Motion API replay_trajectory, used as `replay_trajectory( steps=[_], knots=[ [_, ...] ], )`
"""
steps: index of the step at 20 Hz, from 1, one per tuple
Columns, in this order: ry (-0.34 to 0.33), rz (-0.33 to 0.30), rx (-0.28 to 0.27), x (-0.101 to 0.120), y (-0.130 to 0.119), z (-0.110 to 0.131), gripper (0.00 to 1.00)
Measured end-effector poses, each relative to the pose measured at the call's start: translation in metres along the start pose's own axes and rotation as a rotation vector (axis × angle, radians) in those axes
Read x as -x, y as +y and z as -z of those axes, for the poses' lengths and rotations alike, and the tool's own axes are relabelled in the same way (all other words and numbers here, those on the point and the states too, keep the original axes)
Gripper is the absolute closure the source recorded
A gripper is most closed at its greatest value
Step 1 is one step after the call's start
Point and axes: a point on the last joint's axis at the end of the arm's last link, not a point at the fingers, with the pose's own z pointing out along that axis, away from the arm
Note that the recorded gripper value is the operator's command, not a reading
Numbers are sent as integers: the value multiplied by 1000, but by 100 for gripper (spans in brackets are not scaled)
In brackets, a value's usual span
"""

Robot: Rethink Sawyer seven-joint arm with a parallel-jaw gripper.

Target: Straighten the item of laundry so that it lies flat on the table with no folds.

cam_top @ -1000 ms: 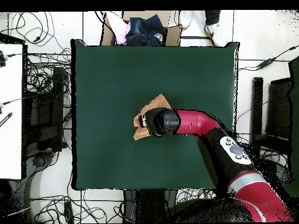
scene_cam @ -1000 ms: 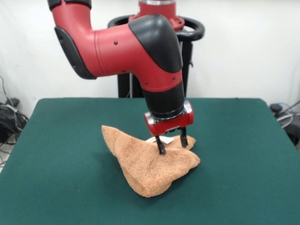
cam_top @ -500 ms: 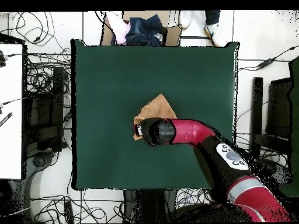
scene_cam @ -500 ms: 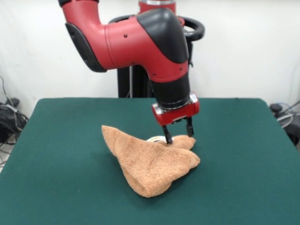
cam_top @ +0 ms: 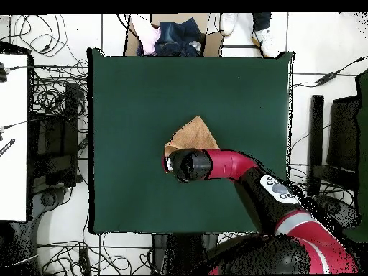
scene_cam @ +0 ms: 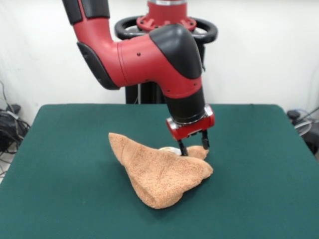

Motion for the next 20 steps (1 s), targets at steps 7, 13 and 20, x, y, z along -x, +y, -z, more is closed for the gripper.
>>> replay_trajectory(
  steps=[7,13,20],
  knots=[
    [-6,-11,7,6,-5,-11,0],
    [-6,-13,9,7,-6,-12,0],
    [-6,-13,8,7,-6,-12,0]
  ],
)
